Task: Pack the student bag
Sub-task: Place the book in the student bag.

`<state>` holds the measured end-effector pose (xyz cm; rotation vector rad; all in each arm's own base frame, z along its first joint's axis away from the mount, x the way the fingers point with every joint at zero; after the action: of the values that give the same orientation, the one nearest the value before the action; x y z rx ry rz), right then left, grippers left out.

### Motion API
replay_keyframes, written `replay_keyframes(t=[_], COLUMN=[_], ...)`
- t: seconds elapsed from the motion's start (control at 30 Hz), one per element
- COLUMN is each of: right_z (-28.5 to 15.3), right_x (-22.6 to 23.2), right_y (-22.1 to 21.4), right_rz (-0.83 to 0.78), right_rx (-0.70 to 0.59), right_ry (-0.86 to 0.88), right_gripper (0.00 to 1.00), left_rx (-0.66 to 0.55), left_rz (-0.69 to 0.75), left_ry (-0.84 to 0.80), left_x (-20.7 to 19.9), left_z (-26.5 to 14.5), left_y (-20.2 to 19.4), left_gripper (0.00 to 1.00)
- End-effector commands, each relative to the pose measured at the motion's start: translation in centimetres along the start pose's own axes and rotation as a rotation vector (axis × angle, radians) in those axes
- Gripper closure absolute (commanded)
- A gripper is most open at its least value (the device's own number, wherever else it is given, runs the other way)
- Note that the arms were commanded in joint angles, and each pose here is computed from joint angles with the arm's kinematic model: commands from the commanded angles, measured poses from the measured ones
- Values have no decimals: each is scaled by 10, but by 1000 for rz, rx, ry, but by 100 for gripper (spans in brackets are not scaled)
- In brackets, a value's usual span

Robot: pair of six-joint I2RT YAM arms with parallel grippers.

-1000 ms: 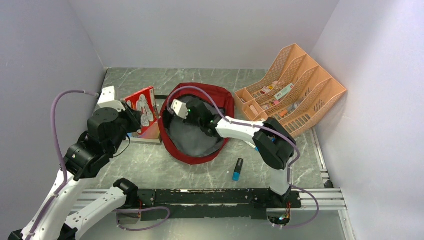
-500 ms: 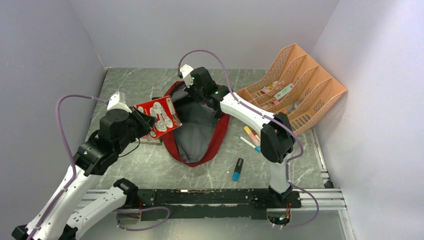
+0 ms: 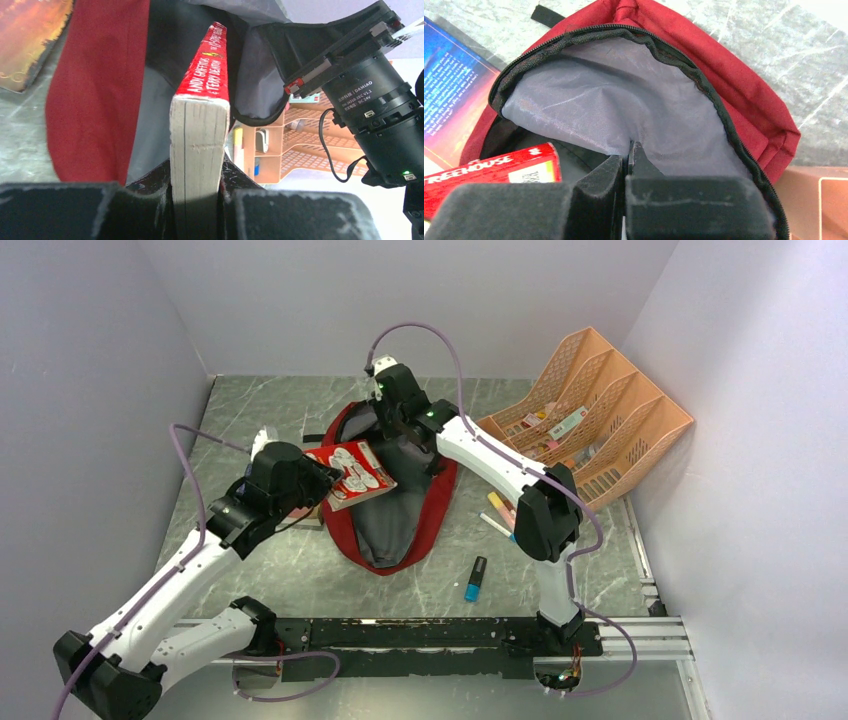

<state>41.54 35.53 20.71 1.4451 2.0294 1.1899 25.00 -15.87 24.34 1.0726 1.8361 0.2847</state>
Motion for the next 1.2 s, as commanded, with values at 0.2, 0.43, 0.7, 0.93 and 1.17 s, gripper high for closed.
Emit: replay_keyframes(t=[0.2,0.43,0.7,0.93,1.17], right_z=[-12,-20,-34,-49,-60], right_x=[9,15,6,-1,10], right_y=[39,45,35,22,2], right_rz=[222,269,269,255,277], right_rx=[-68,-68,-46,11,120], right_ry=[14,48,17,-10,53], right_gripper=[100,100,100,100,100], left_rx=[-125,-204,-294,-332,-372], left_rz=[-199,-209,-137,-83,-14], left_ry=[-177,-190,-178,-193,-245], left_x=[-44,-62,-75,-82,-89], left_z=[38,73,109,130,148], left_y=[7,10,25,59,98], left_gripper=[95,95,95,95,95])
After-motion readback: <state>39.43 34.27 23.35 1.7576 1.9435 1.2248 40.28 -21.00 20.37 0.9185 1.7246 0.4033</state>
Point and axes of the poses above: each gripper's point midway between its finger pads, its own z axis out along the fingers, its own x axis along the line the jaws close on, y = z × x, the point moved 2 cm from there along -z, back along the fingers, and after that the axes turned 15 degrees about z, right-handed, at the moved point
